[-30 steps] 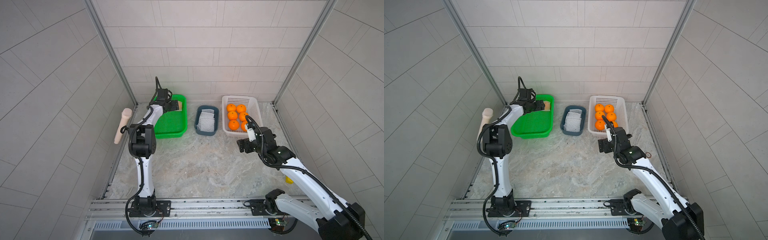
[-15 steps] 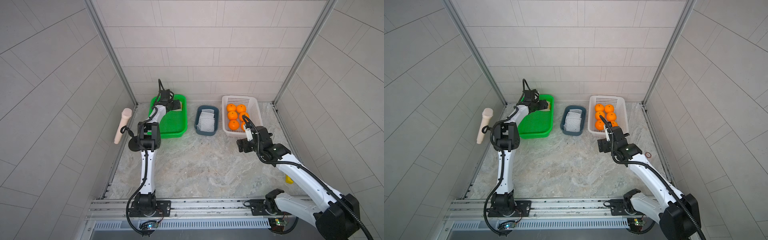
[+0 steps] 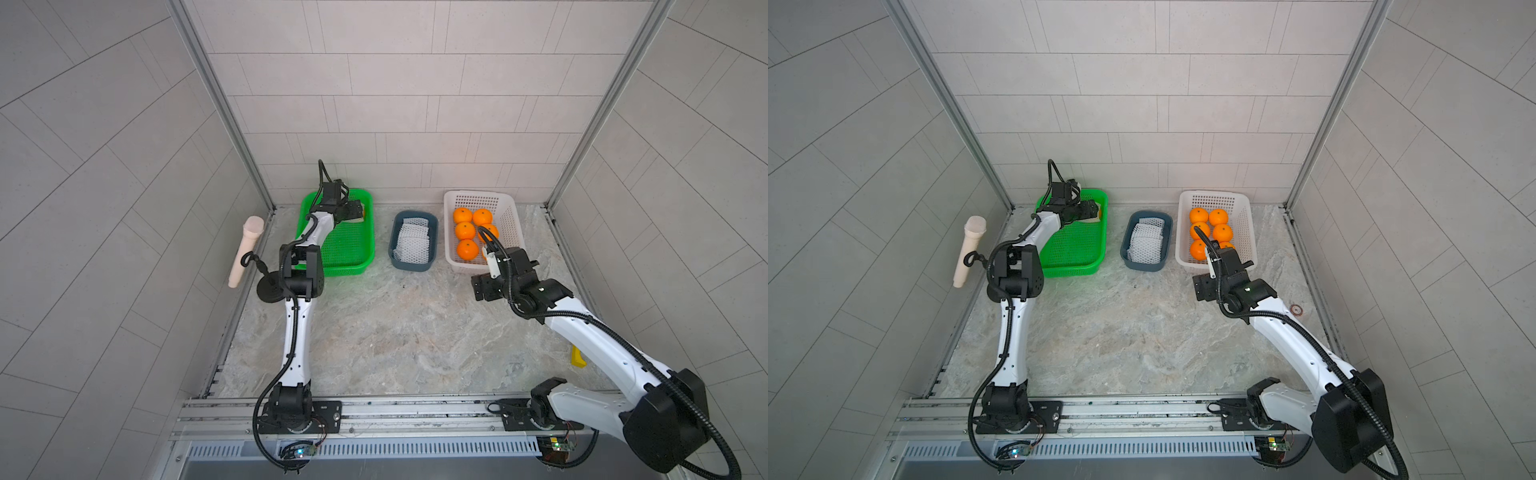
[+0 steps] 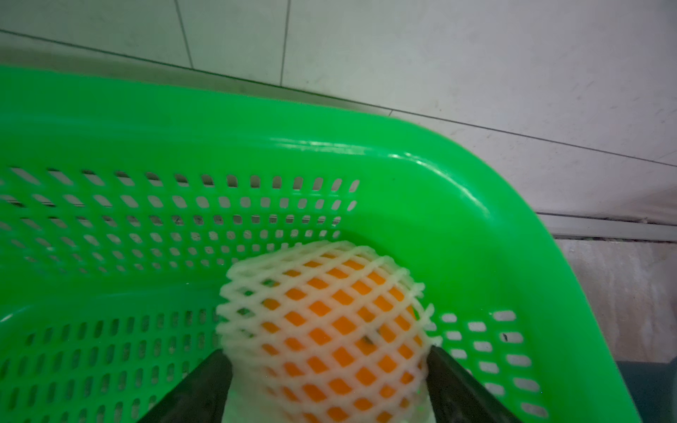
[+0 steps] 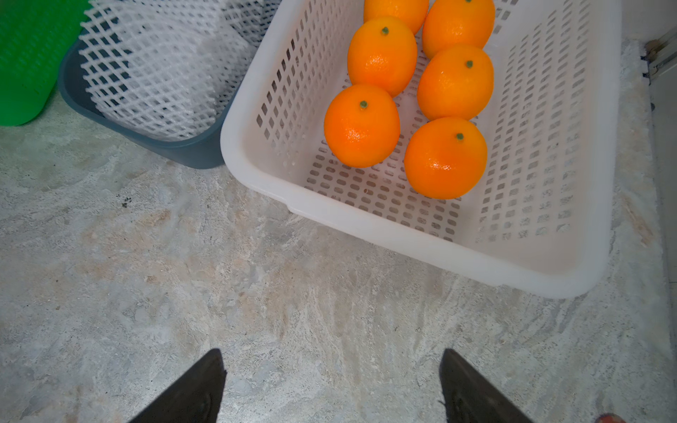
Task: Remove foam nets from oranges
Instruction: Pick up the orange from the basket.
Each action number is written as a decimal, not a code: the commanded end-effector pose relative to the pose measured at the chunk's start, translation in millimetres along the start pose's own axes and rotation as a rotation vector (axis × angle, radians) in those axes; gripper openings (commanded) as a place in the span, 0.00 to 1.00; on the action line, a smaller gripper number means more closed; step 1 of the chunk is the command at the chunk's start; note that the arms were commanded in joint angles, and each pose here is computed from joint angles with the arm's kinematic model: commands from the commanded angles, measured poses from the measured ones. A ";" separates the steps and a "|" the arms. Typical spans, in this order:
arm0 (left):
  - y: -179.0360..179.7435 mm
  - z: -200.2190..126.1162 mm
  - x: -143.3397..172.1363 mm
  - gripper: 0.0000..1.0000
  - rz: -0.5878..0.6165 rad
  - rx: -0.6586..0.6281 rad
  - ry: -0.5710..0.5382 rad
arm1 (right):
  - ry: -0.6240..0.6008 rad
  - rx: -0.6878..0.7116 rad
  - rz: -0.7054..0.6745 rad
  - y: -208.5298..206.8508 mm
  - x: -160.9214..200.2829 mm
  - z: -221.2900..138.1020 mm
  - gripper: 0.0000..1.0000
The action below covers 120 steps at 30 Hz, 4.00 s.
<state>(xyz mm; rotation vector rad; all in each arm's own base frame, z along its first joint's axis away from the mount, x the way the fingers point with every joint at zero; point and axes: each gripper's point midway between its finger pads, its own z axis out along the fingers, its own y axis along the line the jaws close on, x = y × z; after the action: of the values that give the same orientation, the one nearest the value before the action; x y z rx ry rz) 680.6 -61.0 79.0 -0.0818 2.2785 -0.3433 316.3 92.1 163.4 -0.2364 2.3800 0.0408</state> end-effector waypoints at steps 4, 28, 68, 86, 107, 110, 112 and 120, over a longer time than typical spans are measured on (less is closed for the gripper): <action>-4.4 3.4 -9.6 0.88 0.074 -0.011 -0.024 | -0.009 0.021 -0.019 -2.4 -5.0 -3.4 0.93; -8.8 21.3 19.7 0.88 0.179 -0.076 0.078 | -0.012 0.029 -0.015 -3.7 -6.3 -3.5 0.92; -12.0 -54.2 -18.8 0.68 0.089 -0.080 0.022 | -0.052 0.027 -0.003 -5.1 -9.9 -13.3 0.92; 3.0 -43.7 34.8 0.82 0.060 -0.090 0.166 | -0.048 0.025 0.000 -4.7 -7.8 -12.1 0.92; 7.5 -59.4 29.1 1.00 0.096 -0.124 0.094 | -0.044 0.027 -0.001 -4.9 -7.1 -10.3 0.92; 8.7 -57.1 31.6 1.00 0.090 -0.129 0.109 | -0.047 0.027 -0.001 -4.9 -8.4 -11.3 0.92; 9.8 -56.3 33.1 1.00 0.087 -0.132 0.114 | -0.048 0.028 0.000 -5.3 -7.9 -11.7 0.92; 4.4 -60.7 29.6 1.00 0.092 -0.109 0.092 | -0.053 0.028 0.003 -5.5 -8.4 -13.1 0.92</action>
<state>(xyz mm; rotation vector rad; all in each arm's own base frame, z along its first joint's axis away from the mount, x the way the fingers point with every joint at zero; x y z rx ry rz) 615.9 -49.9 70.5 -0.0366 2.4309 -0.1747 316.3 87.6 174.2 -0.2213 2.3472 0.0198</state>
